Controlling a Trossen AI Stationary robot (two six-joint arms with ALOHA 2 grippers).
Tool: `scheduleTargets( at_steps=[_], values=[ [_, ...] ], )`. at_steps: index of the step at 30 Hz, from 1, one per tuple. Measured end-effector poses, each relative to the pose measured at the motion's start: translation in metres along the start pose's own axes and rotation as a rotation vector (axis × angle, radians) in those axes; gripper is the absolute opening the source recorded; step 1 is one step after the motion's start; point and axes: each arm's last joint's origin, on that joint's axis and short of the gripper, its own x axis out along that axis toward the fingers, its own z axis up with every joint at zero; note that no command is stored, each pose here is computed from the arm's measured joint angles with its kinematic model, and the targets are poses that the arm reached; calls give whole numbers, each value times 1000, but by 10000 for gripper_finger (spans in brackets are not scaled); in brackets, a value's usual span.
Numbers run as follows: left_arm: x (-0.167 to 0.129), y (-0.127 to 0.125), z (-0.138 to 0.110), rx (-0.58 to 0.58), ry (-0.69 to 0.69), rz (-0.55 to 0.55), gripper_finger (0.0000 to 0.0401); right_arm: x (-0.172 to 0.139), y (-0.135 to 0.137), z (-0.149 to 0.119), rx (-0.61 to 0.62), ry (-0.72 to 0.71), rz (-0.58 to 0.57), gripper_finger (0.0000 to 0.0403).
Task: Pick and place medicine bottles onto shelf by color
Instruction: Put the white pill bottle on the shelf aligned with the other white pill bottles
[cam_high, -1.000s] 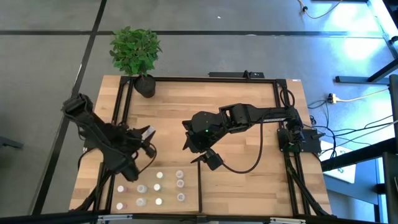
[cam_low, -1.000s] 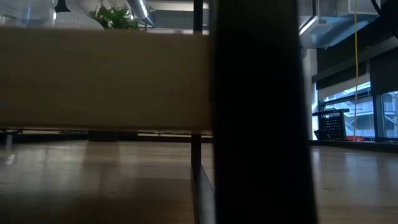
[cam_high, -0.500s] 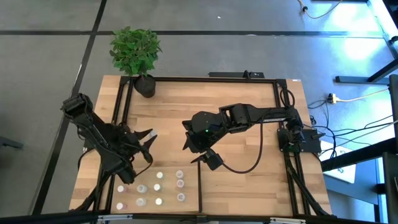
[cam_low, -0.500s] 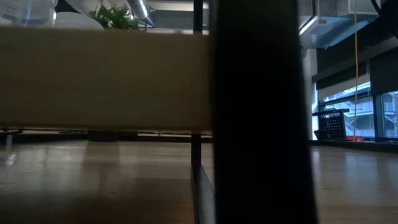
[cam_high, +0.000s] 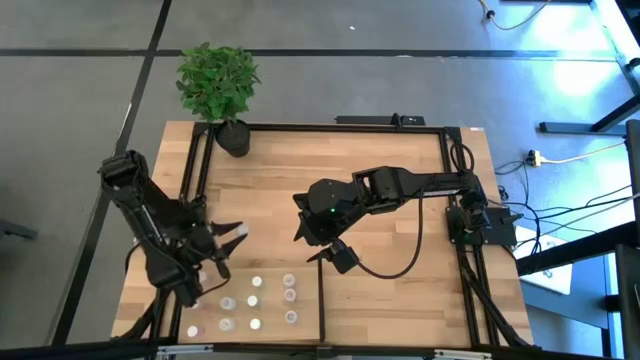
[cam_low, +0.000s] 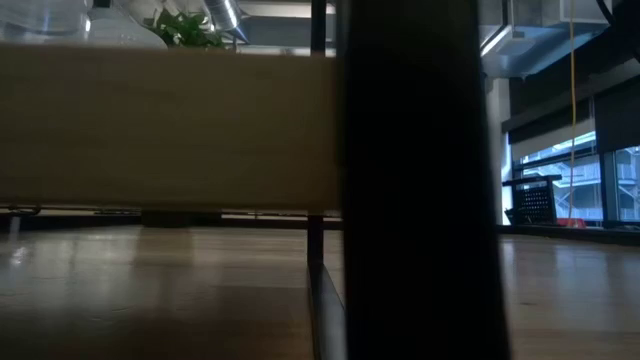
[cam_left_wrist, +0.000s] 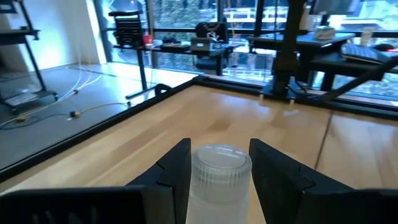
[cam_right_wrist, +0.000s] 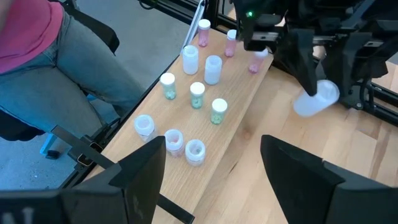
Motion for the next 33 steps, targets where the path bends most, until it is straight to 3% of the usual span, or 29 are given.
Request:
scheduleTargets(
  at_steps=[12,18,24,33],
  values=[
    [4,4,6,24,-52,-2,133,0,0,0,0,0,0,265],
    [15,10,-6,4,-87,28,133,0,0,0,0,0,0,265],
    [30,15,-15,-35,-93,107,133,0,0,0,0,0,0,265],
    [62,27,-12,50,-93,304,133,0,0,0,0,0,0,265]
  ],
)
